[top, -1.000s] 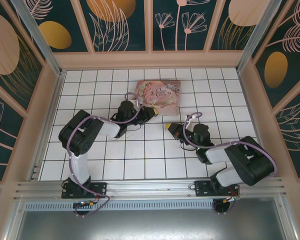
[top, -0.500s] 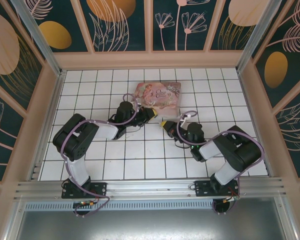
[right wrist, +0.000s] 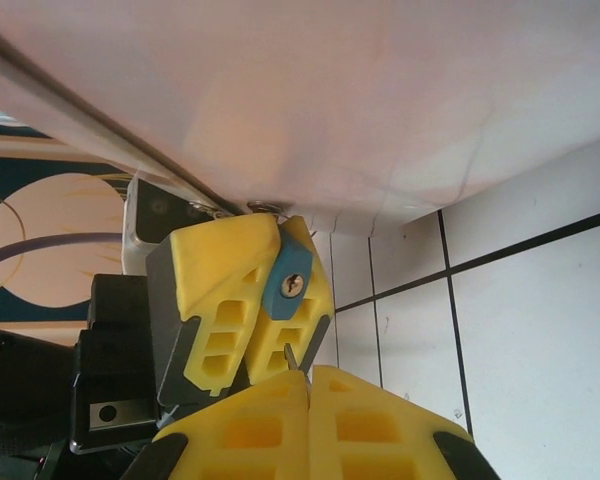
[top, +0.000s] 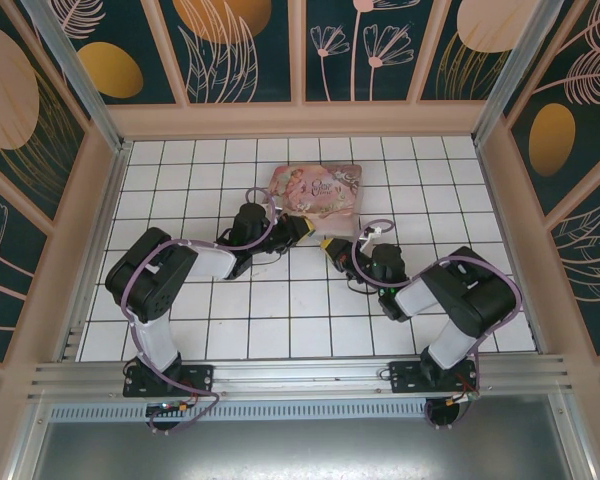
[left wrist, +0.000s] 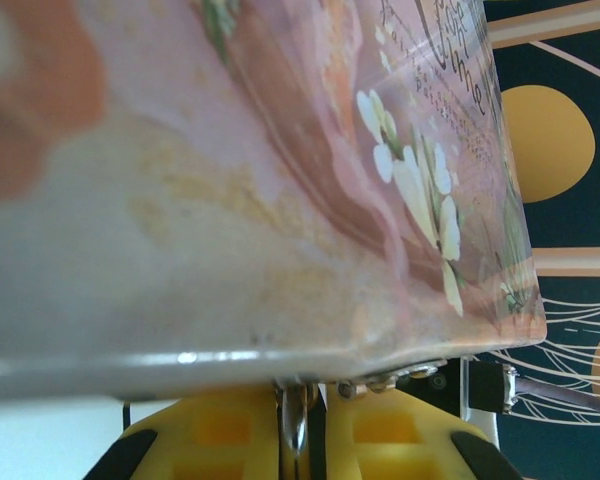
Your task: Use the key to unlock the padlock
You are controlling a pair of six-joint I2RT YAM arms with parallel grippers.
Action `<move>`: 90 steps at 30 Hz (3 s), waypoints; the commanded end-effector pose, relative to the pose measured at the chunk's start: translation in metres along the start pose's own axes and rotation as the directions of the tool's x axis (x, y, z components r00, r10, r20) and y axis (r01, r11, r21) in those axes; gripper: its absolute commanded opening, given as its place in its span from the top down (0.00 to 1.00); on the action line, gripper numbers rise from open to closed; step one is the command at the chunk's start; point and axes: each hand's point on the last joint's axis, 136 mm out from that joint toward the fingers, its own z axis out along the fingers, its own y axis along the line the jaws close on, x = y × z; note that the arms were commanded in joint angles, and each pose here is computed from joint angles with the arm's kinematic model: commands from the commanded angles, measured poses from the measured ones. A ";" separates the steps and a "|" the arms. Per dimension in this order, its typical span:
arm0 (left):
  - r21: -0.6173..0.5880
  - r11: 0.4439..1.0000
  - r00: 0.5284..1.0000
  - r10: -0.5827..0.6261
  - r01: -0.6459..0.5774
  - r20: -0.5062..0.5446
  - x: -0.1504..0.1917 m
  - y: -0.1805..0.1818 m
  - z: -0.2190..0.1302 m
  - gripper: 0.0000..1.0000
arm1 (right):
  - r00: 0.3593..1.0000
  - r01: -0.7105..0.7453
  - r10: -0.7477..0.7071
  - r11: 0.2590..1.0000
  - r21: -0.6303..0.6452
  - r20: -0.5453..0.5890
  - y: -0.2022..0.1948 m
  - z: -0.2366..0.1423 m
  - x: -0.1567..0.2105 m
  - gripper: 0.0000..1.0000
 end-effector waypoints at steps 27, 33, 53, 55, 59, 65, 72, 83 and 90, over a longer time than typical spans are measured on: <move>0.080 0.996 1.000 0.028 -0.028 0.006 0.000 -0.031 -0.005 1.00 | 0.999 -0.023 0.025 0.999 -0.041 0.036 0.010 0.016 -0.012 1.00; 0.081 0.996 1.000 0.028 -0.029 0.006 0.001 -0.030 -0.005 1.00 | 0.999 -0.022 0.024 0.999 -0.048 0.037 0.013 0.017 -0.014 1.00; 0.112 0.994 1.000 0.017 -0.017 0.000 0.006 -0.040 -0.006 1.00 | 0.997 -0.020 0.022 0.999 -0.029 0.071 0.010 0.022 -0.022 1.00; 0.116 0.993 1.000 0.016 -0.016 -0.001 0.007 -0.042 -0.007 1.00 | 0.997 -0.021 0.023 0.999 -0.024 0.077 0.008 0.021 -0.023 1.00; 0.121 0.992 1.000 0.015 -0.016 0.007 0.006 -0.045 -0.008 1.00 | 0.996 -0.025 0.026 1.000 -0.016 0.085 0.006 0.021 -0.024 1.00; 0.132 0.991 1.000 0.010 -0.011 0.006 0.007 -0.049 -0.007 1.00 | 0.996 -0.038 0.040 0.999 -0.028 0.078 0.008 0.025 -0.023 1.00; 0.150 0.989 1.000 -0.006 0.006 0.002 0.013 -0.055 0.001 1.00 | 0.998 -0.044 0.047 0.996 -0.080 0.039 0.024 0.036 -0.010 1.00; 0.193 0.980 0.998 -0.040 0.047 -0.040 0.025 -0.060 0.010 1.00 | 0.998 -0.047 0.051 0.995 -0.088 0.034 0.026 0.044 -0.007 1.00; 0.181 0.982 0.998 -0.037 0.045 -0.045 0.029 -0.057 0.011 1.00 | 0.995 -0.092 0.095 0.986 -0.141 0.010 0.032 0.048 -0.004 1.00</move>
